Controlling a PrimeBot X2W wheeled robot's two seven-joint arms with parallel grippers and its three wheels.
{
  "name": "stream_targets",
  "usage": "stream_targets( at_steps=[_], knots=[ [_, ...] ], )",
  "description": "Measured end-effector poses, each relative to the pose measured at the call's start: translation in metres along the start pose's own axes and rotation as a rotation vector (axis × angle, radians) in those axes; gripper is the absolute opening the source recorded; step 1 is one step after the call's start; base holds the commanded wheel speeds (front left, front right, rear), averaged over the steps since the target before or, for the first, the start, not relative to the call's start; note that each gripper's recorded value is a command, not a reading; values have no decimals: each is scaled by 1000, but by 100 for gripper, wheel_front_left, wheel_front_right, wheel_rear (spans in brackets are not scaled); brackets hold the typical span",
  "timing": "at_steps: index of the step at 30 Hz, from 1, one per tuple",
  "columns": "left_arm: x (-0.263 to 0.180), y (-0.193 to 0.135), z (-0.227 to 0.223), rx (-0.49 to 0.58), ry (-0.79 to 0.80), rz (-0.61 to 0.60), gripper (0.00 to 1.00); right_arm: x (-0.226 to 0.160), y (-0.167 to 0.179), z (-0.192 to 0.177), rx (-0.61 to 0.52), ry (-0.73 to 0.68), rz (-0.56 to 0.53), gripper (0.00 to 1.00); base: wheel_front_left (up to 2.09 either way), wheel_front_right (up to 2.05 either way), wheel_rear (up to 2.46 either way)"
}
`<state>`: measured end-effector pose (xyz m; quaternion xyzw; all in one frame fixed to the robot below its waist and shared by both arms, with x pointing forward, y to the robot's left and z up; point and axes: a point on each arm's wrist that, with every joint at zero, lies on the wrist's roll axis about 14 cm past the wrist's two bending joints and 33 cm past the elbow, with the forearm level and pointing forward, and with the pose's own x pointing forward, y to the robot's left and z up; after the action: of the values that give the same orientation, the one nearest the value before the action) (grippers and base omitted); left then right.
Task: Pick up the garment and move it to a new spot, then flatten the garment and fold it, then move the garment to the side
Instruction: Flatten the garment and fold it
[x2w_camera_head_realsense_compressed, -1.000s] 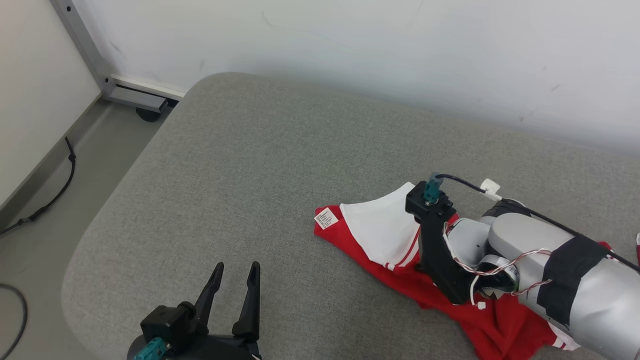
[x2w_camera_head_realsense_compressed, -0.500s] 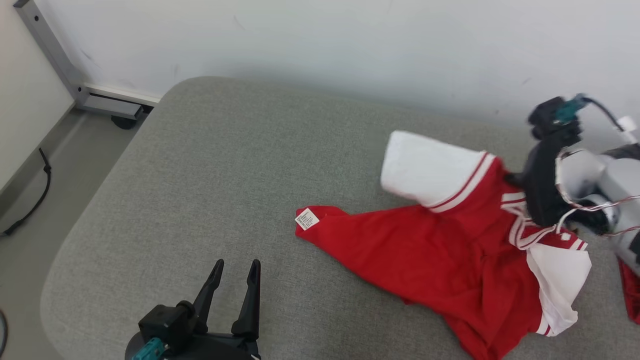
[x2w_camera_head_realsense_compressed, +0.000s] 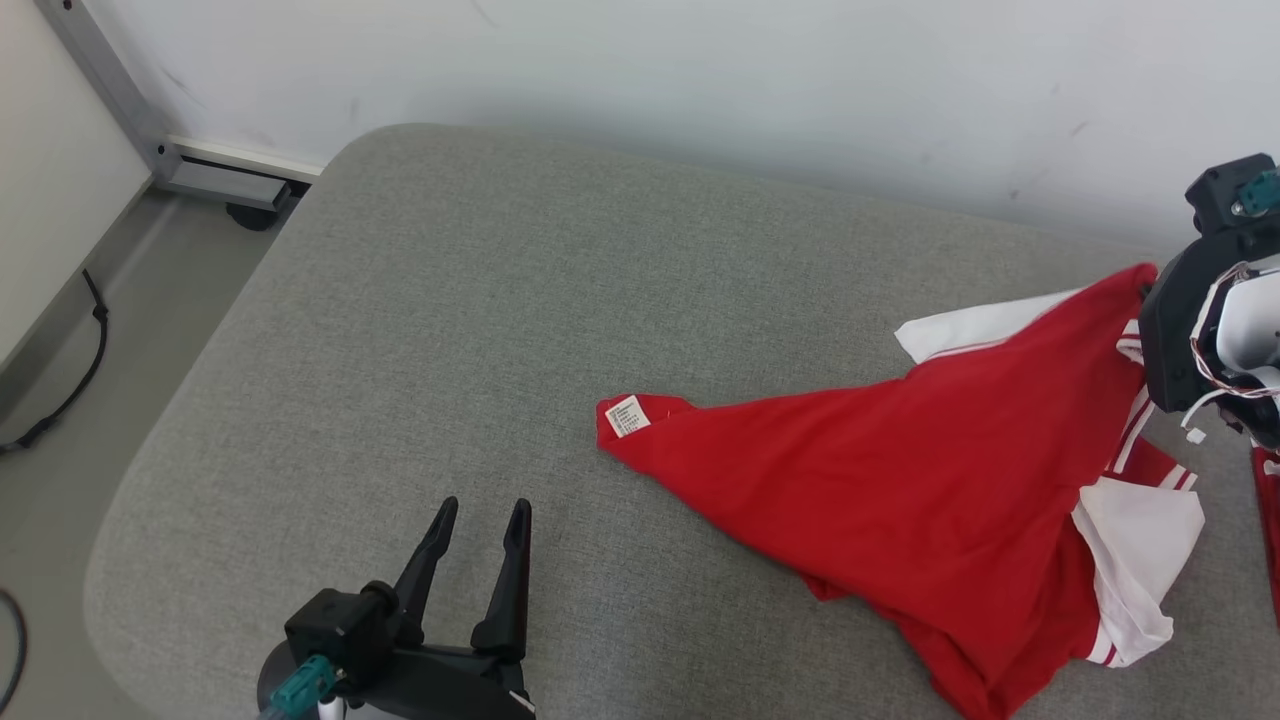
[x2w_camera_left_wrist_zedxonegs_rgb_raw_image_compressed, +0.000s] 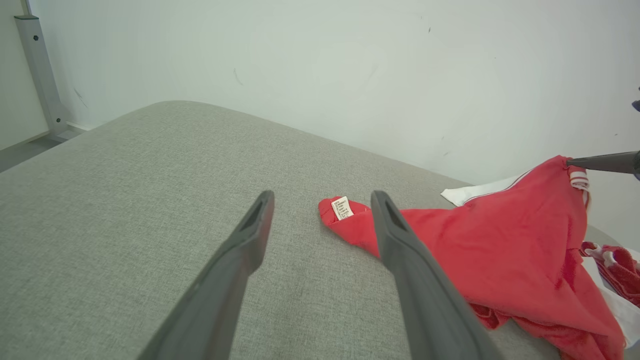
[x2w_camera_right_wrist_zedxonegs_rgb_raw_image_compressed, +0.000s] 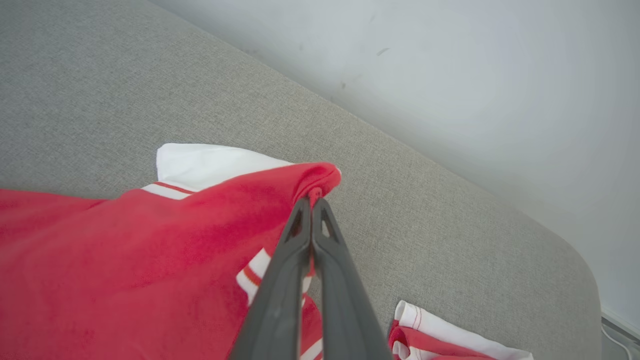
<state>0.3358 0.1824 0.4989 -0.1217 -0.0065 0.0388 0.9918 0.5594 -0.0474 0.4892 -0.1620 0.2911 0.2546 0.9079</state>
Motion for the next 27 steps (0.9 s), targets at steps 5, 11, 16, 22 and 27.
stream_targets(
  at_steps=[5, 11, 16, 22, 27],
  knots=[
    [1, -2, -3, 2, 8, -9, 100, -4, -7, 13, -14, -62, -28, 0, 0, 0, 0],
    [1, -8, -5, 3, 16, -27, 100, -4, 2, 19, -58, -112, -8, 0, 0, 0, 0],
    [0, -6, -5, 3, 15, -27, 100, -17, 37, 91, -135, -335, 72, 0, 0, 0, 0],
    [1, 7, -4, 22, 14, -2, 100, -61, 116, 149, -244, -638, 289, 0, 0, 0, 0],
    [-7, 12, -14, 29, 42, 2, 100, -65, 128, 76, -264, -596, 372, 0, 0, 0, 0]
  ],
)
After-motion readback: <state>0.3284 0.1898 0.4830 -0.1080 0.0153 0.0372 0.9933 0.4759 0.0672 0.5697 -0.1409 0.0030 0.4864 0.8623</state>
